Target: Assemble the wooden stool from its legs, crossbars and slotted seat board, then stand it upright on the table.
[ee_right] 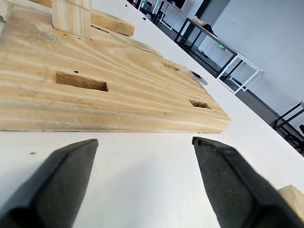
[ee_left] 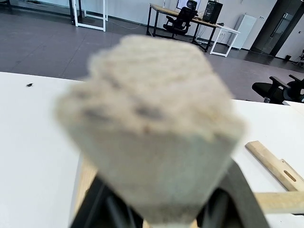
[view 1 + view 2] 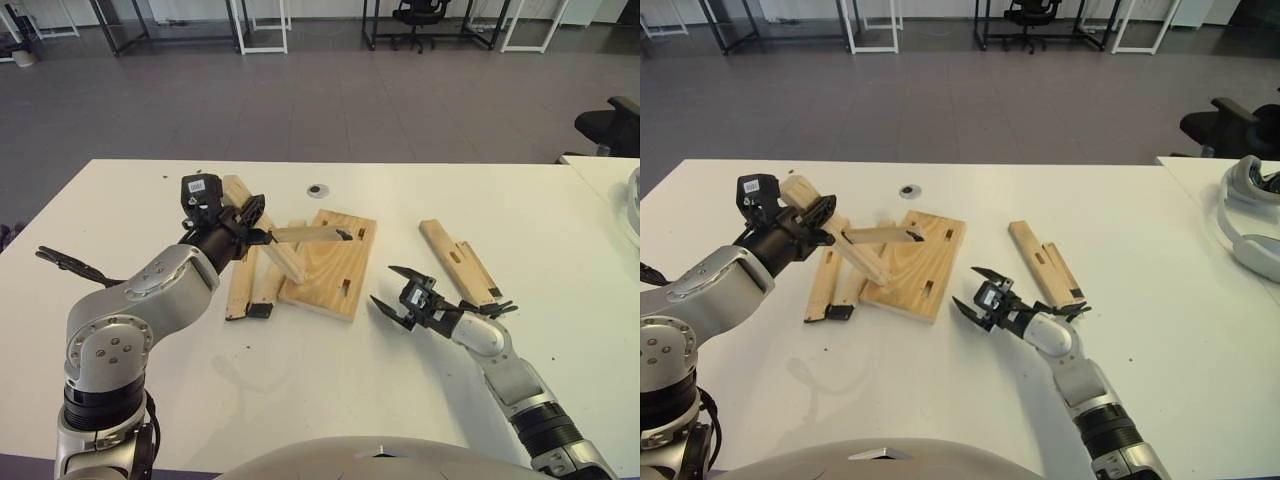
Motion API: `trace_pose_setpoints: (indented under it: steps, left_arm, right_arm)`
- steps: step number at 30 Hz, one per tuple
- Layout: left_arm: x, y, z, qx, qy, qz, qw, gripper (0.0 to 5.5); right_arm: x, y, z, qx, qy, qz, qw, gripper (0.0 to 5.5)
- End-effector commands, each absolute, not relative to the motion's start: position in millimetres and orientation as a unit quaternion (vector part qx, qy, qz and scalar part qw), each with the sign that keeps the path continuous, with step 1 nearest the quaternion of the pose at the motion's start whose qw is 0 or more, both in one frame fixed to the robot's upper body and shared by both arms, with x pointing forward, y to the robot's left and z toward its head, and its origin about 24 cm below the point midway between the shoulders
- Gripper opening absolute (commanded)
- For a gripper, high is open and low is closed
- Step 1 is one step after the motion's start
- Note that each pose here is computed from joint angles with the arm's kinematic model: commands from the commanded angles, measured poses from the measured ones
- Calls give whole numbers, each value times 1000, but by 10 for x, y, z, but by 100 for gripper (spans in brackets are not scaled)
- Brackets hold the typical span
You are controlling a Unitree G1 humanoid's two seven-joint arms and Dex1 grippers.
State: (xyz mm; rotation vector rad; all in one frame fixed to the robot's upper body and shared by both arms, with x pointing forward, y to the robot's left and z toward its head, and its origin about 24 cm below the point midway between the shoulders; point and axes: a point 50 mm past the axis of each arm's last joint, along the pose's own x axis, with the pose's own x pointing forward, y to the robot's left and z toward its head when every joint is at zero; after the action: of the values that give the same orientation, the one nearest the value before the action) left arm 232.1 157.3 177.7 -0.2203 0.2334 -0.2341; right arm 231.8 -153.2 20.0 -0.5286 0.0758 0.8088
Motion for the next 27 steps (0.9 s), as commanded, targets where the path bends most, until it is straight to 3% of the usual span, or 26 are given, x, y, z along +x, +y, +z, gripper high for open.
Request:
trace_pose_setpoints:
  steps: [1, 5, 10, 18, 27]
  left_arm:
    - [2279, 1504, 1598, -93, 172, -146, 970, 101]
    - [2306, 1522, 1684, -21, 170, -188, 967, 101]
    - [2396, 1560, 1807, -14, 164, -209, 964, 101]
    - [2323, 1342, 1432, 34, 209, -228, 950, 101]
    - [2359, 1291, 1571, 72, 148, -229, 959, 104]
  right_arm:
    - [2353, -1530, 201, -260, 36, 391, 882, 370]
    - [2365, -1513, 180, -260, 37, 389, 883, 370]
    - [2388, -1484, 163, -259, 34, 380, 888, 370]
    - [2460, -1429, 167, -259, 25, 372, 891, 370]
    - [2497, -1442, 184, -261, 22, 365, 893, 370]
